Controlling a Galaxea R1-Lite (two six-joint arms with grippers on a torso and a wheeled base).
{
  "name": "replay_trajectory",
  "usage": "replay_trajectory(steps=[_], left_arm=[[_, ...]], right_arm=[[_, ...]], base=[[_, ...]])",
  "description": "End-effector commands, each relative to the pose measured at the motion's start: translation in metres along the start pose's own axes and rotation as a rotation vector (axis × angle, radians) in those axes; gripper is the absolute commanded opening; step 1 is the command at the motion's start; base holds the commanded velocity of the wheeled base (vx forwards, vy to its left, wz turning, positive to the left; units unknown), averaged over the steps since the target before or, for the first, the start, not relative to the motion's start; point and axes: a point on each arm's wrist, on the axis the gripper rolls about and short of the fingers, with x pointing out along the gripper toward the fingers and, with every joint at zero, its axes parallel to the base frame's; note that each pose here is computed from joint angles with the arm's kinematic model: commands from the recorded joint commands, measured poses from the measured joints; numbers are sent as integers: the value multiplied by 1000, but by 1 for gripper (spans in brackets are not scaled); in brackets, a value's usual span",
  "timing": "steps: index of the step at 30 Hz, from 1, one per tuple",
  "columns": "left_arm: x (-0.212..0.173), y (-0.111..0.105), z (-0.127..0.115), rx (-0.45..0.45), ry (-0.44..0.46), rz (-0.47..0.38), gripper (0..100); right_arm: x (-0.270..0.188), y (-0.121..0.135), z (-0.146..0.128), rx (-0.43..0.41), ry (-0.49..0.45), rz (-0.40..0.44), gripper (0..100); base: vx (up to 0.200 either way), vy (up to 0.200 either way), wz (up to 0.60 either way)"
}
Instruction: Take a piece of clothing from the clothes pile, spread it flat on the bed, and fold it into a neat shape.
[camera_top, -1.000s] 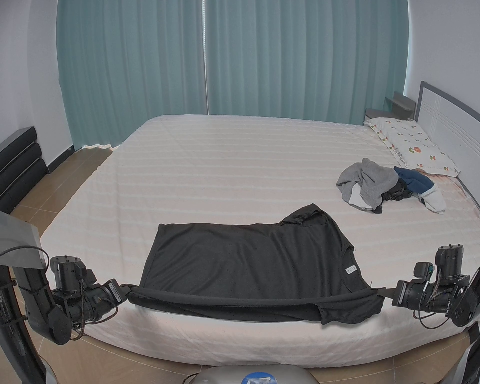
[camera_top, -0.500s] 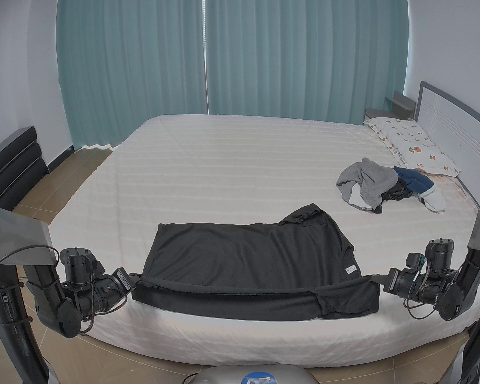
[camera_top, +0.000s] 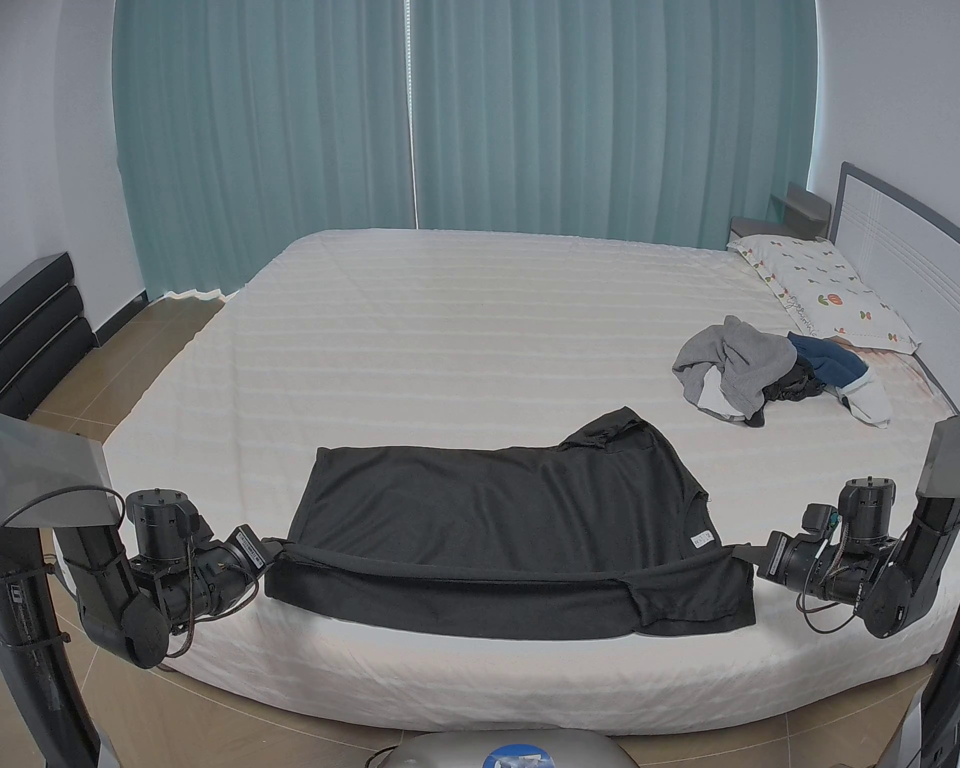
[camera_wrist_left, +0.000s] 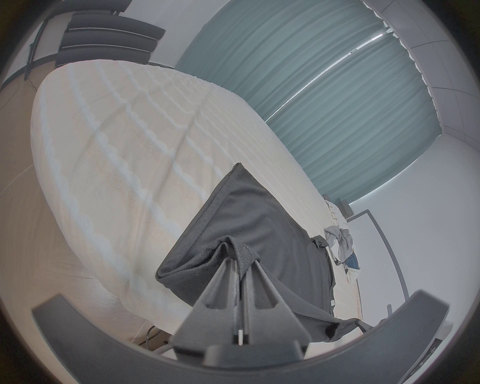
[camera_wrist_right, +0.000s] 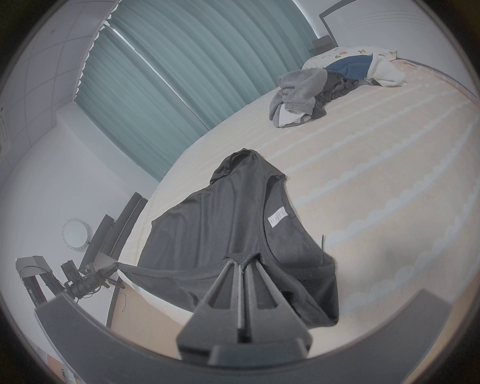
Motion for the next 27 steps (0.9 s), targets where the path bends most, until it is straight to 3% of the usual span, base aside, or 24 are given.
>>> replay_trajectory(steps=[1, 26, 27], left_arm=[[8, 4, -1, -3, 7, 9, 0], [50, 12, -1, -41, -12, 20, 0], [50, 12, -1, -42, -14, 22, 0]], right_arm=[[14, -8, -4, -1, -2, -1, 0], [55, -32, -19, 46, -58, 23, 0], [56, -32, -19, 46, -59, 24, 100]], base=[[0, 0, 0], [0, 0, 0], [0, 0, 0]])
